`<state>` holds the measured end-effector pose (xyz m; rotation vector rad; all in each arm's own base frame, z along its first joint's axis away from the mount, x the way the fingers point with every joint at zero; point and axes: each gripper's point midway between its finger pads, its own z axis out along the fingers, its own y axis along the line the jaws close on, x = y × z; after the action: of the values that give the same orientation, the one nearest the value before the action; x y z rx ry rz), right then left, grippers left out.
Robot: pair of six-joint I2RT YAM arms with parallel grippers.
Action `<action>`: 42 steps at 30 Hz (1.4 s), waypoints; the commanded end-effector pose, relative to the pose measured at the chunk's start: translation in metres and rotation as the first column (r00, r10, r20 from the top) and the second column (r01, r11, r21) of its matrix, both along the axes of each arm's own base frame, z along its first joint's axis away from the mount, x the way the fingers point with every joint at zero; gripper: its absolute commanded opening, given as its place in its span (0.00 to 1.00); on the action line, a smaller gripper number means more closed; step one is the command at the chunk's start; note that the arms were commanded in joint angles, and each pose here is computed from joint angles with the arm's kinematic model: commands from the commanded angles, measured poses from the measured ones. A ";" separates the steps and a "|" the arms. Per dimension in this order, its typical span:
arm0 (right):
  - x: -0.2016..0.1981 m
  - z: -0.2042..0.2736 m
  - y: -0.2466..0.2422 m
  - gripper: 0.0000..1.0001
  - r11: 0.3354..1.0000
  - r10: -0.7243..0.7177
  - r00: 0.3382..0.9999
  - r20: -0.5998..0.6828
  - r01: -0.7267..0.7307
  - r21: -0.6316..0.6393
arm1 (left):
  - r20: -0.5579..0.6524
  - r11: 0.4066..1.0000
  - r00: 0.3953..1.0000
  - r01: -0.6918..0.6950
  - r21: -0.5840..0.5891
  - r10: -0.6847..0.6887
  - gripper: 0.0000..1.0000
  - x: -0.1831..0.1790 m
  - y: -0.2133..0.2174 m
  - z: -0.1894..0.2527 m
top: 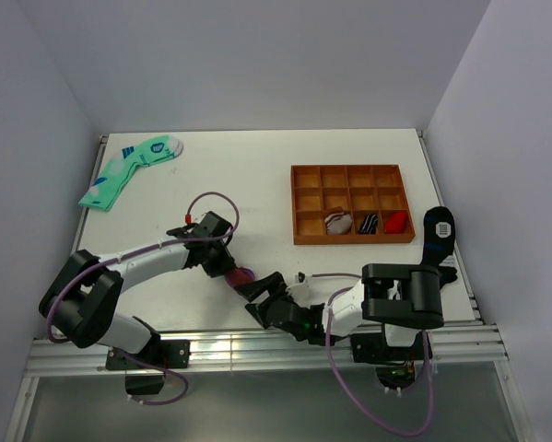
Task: Roll the socks
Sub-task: Roll the sock at the center of the board.
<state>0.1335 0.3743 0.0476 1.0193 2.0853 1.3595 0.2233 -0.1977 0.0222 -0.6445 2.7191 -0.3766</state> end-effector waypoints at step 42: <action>0.048 -0.016 -0.015 0.87 0.954 -0.056 0.984 0.168 0.103 -0.282 | -0.167 0.979 0.983 0.101 0.178 -0.071 0.00 -0.042 0.037 -0.034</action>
<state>0.1708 0.3758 0.0441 0.9045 2.0377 1.1606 0.2235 -0.1981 0.0219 -0.5999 2.7323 -0.3692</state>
